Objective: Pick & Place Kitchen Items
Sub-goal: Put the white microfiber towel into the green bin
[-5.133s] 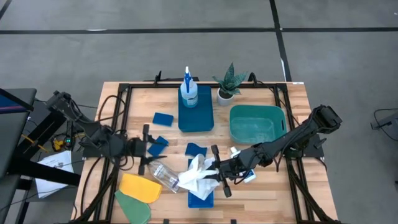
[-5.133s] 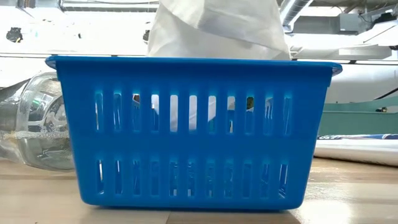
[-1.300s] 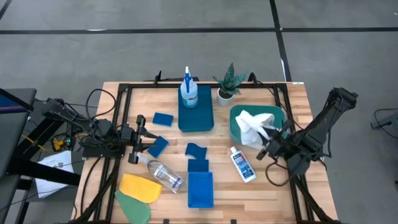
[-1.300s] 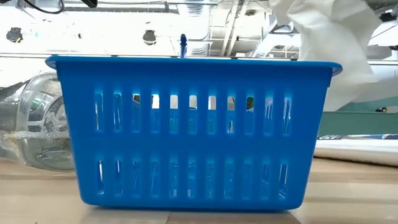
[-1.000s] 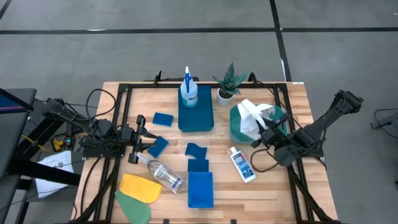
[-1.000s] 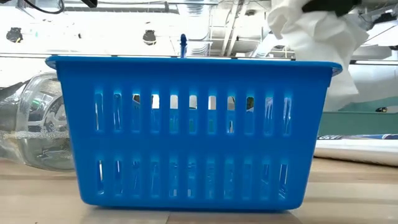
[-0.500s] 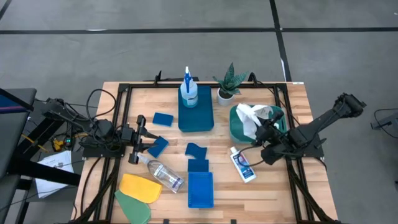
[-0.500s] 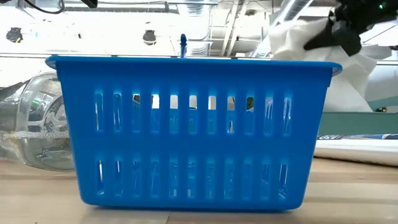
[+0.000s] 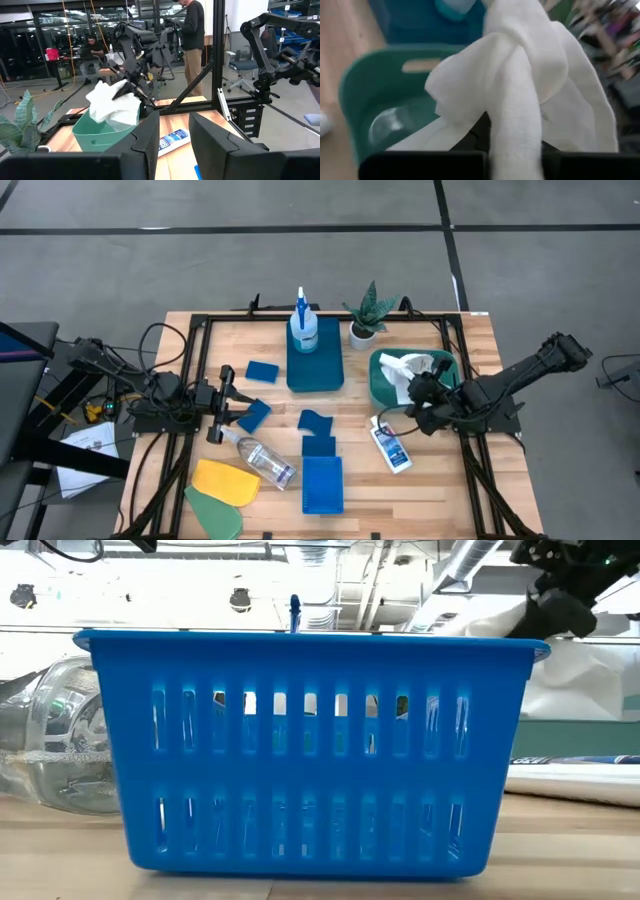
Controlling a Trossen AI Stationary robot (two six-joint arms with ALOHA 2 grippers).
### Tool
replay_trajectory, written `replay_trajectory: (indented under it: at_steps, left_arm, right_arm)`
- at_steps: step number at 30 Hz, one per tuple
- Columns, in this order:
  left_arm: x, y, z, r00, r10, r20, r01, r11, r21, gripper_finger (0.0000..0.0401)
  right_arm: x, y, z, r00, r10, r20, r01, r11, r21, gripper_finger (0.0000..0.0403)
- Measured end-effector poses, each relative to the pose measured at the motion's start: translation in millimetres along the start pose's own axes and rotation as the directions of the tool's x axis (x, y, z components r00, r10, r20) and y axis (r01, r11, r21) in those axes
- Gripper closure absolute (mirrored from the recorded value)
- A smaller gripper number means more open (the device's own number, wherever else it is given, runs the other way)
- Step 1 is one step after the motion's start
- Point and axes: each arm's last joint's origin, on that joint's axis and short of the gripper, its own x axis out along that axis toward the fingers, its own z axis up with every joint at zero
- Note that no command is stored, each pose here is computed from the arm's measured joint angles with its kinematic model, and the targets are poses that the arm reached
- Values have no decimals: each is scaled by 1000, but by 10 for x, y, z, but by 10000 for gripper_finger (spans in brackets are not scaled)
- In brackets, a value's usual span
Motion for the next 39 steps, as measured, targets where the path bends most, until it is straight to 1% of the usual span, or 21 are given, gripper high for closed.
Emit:
replay_trajectory:
  at_steps: [2,4,6,9,11,14,17,19,21,23,27,29,34,39]
  left_arm:
    - [0,0,0,1000,0,0,0,1000,0,299]
    - [0,0,0,1000,0,0,0,1000,0,299]
    - [0,0,0,1000,0,0,0,1000,0,299]
    - [0,0,0,1000,0,0,0,1000,0,299]
    - [0,0,0,1000,0,0,0,1000,0,299]
    - [1,0,0,1000,0,0,0,1000,0,299]
    - [0,0,0,1000,0,0,0,1000,0,299]
    - [0,0,0,1000,0,0,0,1000,0,299]
    - [0,0,0,1000,0,0,0,1000,0,299]
    - [0,0,0,1000,0,0,0,1000,0,299]
    - [0,0,0,1000,0,0,0,1000,0,299]
    - [0,0,1,1000,0,1,0,1000,0,299]
    - [0,1,2,1000,1,2,-1,1000,-1,299]
    - [1,0,0,1000,0,0,0,1000,0,299]
  right_arm:
    - [35,-16,-6,999,21,-42,-21,1000,23,394]
    - [74,-30,-3,997,21,-69,-18,999,46,394]
    - [125,-34,-1,994,20,-105,-8,994,112,394]
    - [196,-76,-33,977,63,-204,-12,969,246,394]
    - [237,-110,-70,952,104,-288,-9,949,314,394]
    - [277,-164,-114,920,127,-371,35,916,399,394]
    - [299,-196,-131,909,117,-400,86,887,454,394]
    - [305,-200,-130,908,118,-403,91,881,464,394]
    - [307,-201,-130,907,119,-403,80,893,442,394]
    - [314,-176,-127,906,118,-408,57,918,392,394]
    - [353,-73,-118,899,103,-425,12,966,259,394]
    - [395,-5,-116,892,89,-443,-7,983,184,394]
    - [564,181,-109,868,55,-493,-50,998,24,394]
    - [704,286,-143,827,34,-560,-69,997,-40,394]
